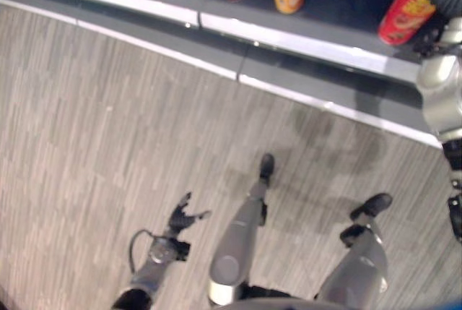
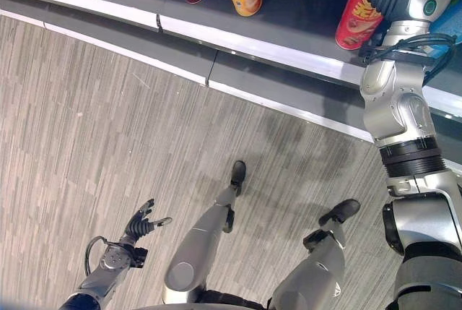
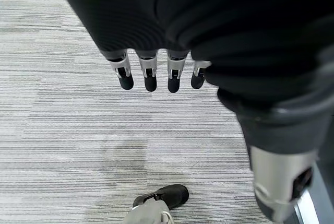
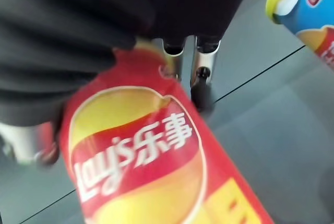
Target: Put the goods on the table back onto the shelves and tidy them up.
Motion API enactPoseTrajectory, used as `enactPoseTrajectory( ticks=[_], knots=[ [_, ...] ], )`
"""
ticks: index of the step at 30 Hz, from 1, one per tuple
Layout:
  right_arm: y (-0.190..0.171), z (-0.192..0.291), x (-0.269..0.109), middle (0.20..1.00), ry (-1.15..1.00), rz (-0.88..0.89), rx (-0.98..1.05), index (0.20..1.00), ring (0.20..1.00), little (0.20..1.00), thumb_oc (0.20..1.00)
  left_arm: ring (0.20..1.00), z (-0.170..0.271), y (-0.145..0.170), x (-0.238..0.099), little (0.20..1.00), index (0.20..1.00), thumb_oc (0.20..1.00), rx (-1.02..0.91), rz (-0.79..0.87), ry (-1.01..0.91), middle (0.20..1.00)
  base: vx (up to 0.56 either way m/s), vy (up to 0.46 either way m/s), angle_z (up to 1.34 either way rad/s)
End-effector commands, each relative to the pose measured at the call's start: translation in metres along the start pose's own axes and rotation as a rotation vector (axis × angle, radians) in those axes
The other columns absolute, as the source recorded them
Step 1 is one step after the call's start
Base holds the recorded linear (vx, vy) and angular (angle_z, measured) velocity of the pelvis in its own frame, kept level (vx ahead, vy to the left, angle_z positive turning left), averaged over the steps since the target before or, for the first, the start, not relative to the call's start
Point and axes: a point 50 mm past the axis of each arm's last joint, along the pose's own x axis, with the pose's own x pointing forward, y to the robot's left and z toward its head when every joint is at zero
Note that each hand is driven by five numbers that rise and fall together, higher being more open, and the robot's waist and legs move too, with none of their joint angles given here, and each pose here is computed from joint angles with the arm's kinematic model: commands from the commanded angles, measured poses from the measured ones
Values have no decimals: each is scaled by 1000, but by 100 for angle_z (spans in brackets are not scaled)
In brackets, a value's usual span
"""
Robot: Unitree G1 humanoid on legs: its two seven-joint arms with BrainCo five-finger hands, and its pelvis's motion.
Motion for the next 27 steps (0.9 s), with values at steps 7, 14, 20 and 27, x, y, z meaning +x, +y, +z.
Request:
enactPoseTrajectory(
  ticks=[7,14,20,27],
  knots=[
    [-16,19,19,1000,-72,-82,107,1000,1000,1000,1000,1000,-14,-8,-5,1000,1000,1000,28,-33,54,1000,0,0,0],
    [-30,34,19,1000,-117,-154,190,1000,1000,1000,1000,1000,-16,-8,-4,1000,1000,1000,10,-18,69,1000,0,0,0],
    [-56,52,12,1000,-169,-292,302,1000,1000,1000,1000,1000,-18,-9,-4,1000,1000,1000,5,-4,91,1000,0,0,0],
    [-70,63,-20,1000,-168,-328,489,1000,1000,1000,1000,1000,-21,-13,-5,1000,1000,1000,-29,22,110,1000,0,1,-2]
  ],
)
